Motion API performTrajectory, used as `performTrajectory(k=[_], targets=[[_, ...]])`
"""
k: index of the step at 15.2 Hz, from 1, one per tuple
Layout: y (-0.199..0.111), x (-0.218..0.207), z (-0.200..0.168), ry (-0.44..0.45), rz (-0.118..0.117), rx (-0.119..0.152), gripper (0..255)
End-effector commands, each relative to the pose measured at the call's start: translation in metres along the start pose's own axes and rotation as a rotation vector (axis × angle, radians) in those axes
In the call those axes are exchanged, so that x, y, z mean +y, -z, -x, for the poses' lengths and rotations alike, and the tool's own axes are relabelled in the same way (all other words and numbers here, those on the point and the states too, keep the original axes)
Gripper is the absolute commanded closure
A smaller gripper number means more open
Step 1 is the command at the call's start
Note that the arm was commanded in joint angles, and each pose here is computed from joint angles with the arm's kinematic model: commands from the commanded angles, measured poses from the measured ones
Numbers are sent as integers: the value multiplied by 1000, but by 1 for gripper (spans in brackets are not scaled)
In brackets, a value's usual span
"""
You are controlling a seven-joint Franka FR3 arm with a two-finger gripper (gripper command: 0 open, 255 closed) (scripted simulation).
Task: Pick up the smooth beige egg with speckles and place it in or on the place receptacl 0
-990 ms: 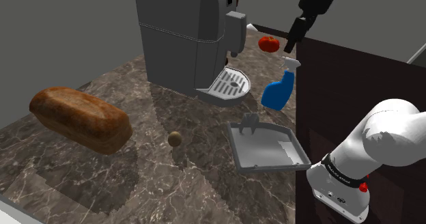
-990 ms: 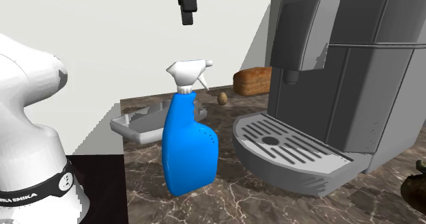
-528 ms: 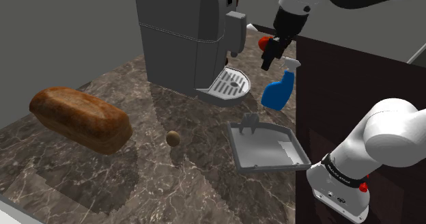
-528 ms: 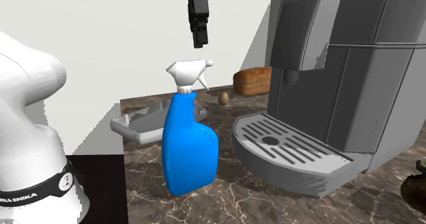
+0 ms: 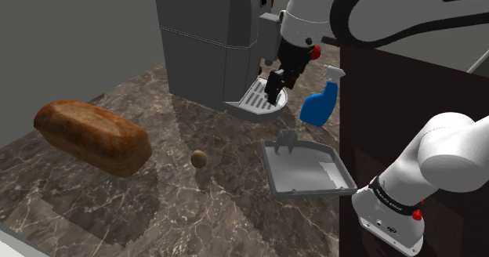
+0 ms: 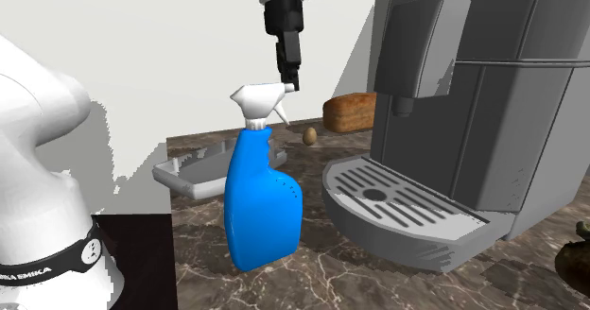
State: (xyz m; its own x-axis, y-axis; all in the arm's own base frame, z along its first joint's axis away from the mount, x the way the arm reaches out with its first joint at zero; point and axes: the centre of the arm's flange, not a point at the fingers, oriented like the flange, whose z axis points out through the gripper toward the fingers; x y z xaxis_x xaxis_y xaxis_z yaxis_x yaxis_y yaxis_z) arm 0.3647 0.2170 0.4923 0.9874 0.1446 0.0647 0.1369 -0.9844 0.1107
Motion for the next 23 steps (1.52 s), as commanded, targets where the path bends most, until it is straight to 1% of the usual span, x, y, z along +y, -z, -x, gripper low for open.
performTrajectory(k=[1, 19, 23], targets=[[-11, -22, -7, -4, -5, 1, 0], [-114, -220, -77, -25, -32, -2, 0], [-133, -226, -79, -25, -33, -2, 0]])
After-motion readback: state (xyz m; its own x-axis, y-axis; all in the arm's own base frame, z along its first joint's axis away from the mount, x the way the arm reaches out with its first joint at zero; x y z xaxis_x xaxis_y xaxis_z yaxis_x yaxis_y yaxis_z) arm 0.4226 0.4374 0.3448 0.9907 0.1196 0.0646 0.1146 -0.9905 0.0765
